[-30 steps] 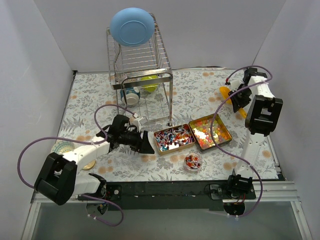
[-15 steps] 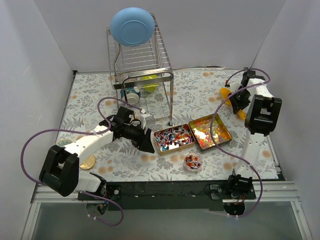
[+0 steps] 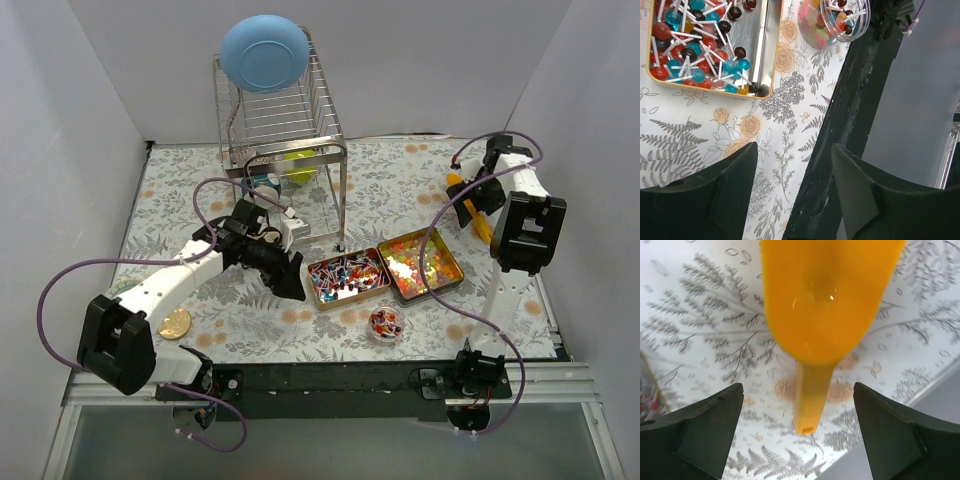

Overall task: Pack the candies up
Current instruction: Place the spatula at the center of the board, then pick up the bottle lid from the corner of the board.

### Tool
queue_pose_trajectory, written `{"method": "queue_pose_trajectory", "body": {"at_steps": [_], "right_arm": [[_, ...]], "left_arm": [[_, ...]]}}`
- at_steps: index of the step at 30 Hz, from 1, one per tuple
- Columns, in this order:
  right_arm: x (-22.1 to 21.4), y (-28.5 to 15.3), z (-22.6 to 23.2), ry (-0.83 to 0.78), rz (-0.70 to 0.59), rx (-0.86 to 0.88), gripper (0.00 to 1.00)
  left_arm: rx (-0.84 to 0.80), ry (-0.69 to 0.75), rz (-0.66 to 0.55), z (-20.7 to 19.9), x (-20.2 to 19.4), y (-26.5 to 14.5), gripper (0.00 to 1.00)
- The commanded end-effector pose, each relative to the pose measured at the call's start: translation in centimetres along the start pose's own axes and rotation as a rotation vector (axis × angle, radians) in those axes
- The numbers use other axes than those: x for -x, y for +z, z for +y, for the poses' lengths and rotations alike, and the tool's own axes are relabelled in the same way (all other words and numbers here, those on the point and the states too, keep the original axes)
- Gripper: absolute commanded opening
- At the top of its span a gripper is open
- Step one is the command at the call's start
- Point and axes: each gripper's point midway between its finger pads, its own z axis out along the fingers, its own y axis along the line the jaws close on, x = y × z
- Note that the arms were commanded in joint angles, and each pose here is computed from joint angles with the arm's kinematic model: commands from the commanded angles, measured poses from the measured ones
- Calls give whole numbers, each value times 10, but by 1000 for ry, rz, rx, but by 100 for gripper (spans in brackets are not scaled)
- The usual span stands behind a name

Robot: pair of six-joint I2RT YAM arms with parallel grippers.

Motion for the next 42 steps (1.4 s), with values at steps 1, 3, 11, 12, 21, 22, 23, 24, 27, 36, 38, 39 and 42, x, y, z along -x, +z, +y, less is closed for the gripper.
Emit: {"method": "queue_pose_trajectory", "body": {"at_steps": [1, 3, 11, 12, 21, 22, 23, 24, 27, 36, 38, 39, 42], "right_arm": [[23, -78, 10, 1, -140, -29, 98], [33, -108, 17, -2, -214, -31, 98], [50, -171, 93, -82, -402, 191, 98], [48, -171, 108, -107, -399, 225, 98], [45, -167, 143, -209, -355, 229, 98], [46, -165, 144, -211, -348, 233, 98], [46, -162, 146, -216, -338, 239, 98], [46, -162, 146, -213, -334, 239, 98], [53, -159, 162, -260, -318, 257, 98], [47, -148, 182, -296, -269, 301, 98], [45, -148, 185, -305, -260, 309, 98], [44, -149, 186, -302, -256, 313, 98], [43, -150, 188, -306, -239, 321, 98]], "left_arm": [[68, 145, 69, -11, 6, -33, 61], [107, 252, 102, -12, 3, -47, 69], [442, 335, 318, 16, -58, -107, 75], [477, 338, 353, 19, -67, -115, 76], [797, 227, 499, 61, -144, -175, 98], [811, 201, 462, 66, -138, -176, 98], [811, 159, 429, 72, -132, -177, 98], [859, 141, 369, 87, -119, -182, 98], [1031, -82, 241, 136, -108, -236, 98], [900, -41, 237, 165, -125, -242, 98], [813, -25, 270, 161, -143, -222, 98], [785, -16, 291, 160, -150, -217, 98], [775, -82, 320, 169, -168, -208, 98]]}}
